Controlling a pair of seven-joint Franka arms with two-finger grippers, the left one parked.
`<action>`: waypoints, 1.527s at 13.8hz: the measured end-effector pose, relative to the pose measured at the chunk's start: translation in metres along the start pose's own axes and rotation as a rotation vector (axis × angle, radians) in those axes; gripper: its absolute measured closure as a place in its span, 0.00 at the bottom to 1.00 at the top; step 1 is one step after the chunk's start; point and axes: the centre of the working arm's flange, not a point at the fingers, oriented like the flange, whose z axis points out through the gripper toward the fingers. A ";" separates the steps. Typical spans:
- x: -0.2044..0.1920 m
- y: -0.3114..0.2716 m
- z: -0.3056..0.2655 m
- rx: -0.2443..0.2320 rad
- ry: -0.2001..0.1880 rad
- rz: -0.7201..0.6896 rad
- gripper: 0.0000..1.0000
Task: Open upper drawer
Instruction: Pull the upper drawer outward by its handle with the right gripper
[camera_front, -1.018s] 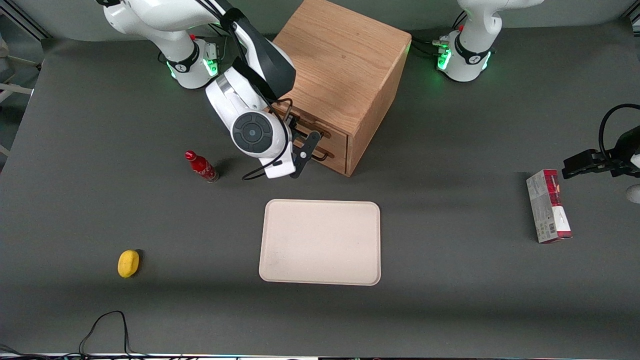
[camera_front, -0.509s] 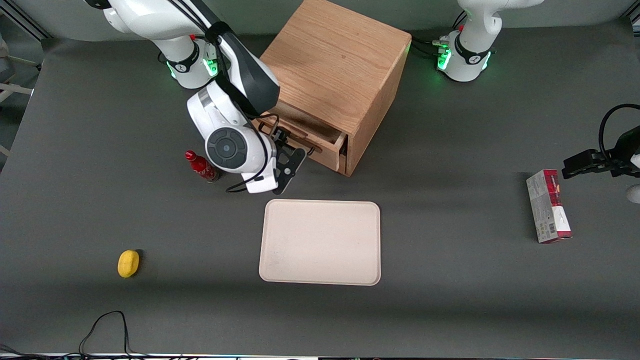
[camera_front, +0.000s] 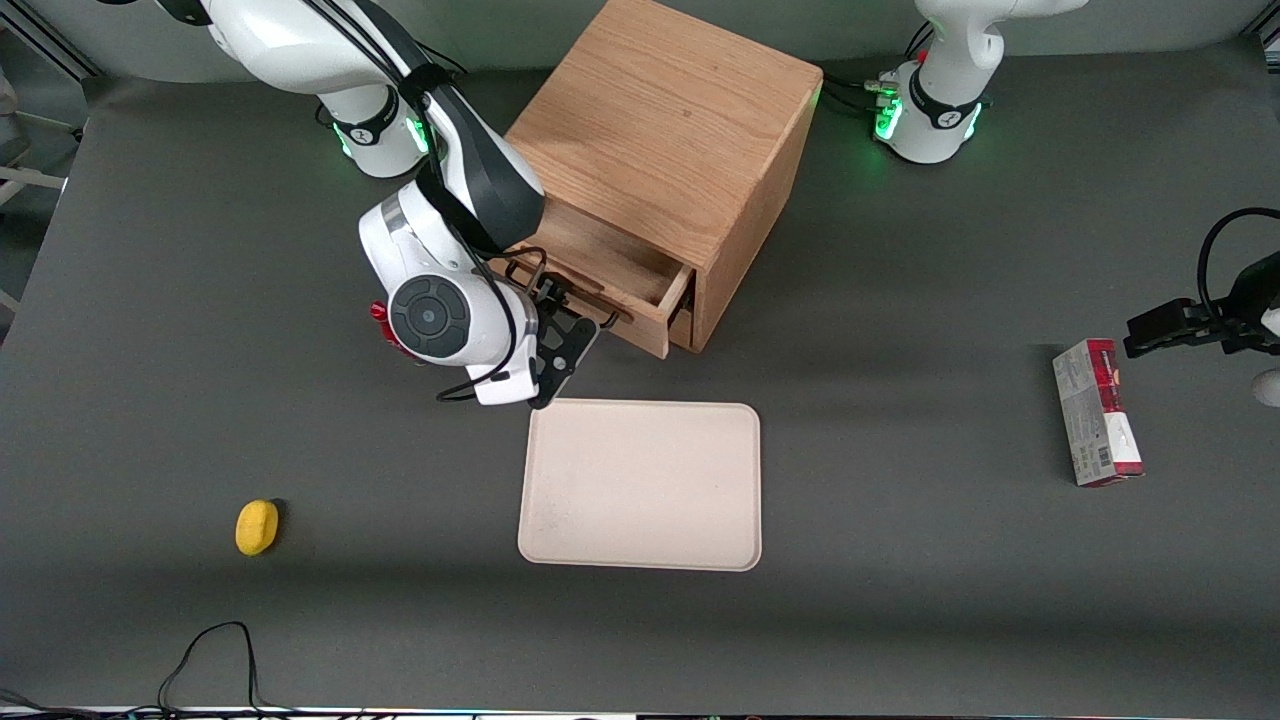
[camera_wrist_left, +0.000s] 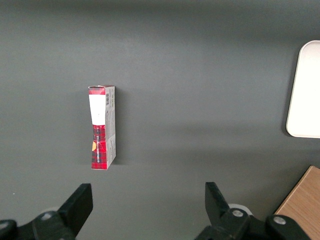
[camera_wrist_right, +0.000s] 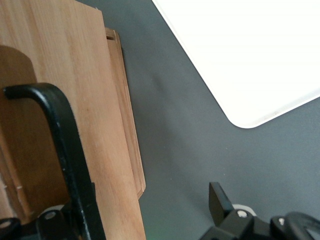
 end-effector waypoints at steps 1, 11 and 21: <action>0.000 0.002 -0.001 -0.002 0.005 0.001 0.00; -0.004 0.048 -0.024 -0.010 0.064 0.021 0.00; -0.007 0.076 -0.041 -0.027 0.119 0.046 0.00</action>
